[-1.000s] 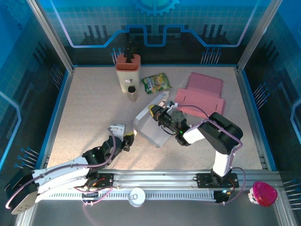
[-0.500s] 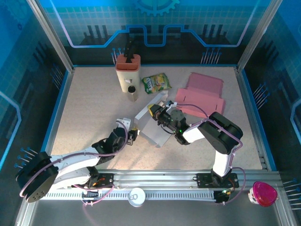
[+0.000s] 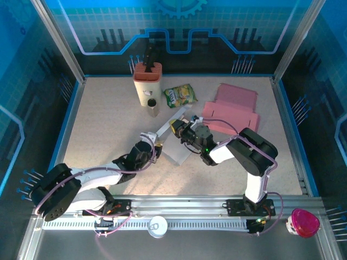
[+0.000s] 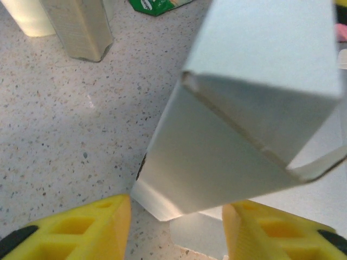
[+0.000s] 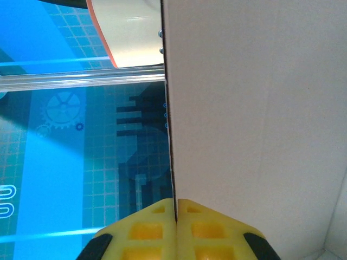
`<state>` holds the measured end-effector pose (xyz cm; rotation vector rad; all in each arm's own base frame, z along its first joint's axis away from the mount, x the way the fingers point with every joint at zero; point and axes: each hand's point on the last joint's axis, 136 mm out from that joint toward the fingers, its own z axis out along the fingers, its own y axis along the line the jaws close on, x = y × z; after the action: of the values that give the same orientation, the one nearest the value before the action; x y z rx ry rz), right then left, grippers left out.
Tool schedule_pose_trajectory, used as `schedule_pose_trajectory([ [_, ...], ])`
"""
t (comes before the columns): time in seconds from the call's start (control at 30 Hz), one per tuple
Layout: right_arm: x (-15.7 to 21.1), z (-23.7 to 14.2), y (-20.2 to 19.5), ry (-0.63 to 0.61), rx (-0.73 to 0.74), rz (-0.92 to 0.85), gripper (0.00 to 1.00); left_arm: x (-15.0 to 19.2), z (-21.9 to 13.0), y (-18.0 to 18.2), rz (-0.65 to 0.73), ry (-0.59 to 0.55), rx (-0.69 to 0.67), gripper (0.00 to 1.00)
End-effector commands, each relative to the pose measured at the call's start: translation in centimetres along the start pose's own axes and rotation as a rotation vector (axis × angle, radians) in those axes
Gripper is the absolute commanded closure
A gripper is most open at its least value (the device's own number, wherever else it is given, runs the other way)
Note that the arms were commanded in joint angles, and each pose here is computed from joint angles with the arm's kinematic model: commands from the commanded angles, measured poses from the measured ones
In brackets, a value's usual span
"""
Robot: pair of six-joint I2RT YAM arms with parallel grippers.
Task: Fold the paper box
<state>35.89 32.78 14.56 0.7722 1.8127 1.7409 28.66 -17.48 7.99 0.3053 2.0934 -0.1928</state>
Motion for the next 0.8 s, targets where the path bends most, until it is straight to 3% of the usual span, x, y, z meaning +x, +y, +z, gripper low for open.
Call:
schedule_pose_trajectory([
  [0.0, 0.3, 0.6, -1.1, 0.012, 0.031, 0.008, 1.00, -2.5, 0.2, -0.6, -0.017, -0.072, 0.020, 0.46],
  [0.23, 0.0, 0.1, -1.3, -0.009, 0.113, -0.016, 1.00, -3.1, -0.4, -0.1, -0.032, -0.094, 0.020, 0.49],
  [0.63, 1.1, -5.6, 0.6, -0.096, 0.313, -0.108, 1.00, -2.4, -3.9, -4.4, -0.063, -0.052, 0.296, 0.45],
  [0.77, 1.0, -6.0, 0.7, -0.110, 0.320, -0.113, 1.00, -1.4, -4.7, -5.2, -0.063, -0.034, 0.319, 0.44],
])
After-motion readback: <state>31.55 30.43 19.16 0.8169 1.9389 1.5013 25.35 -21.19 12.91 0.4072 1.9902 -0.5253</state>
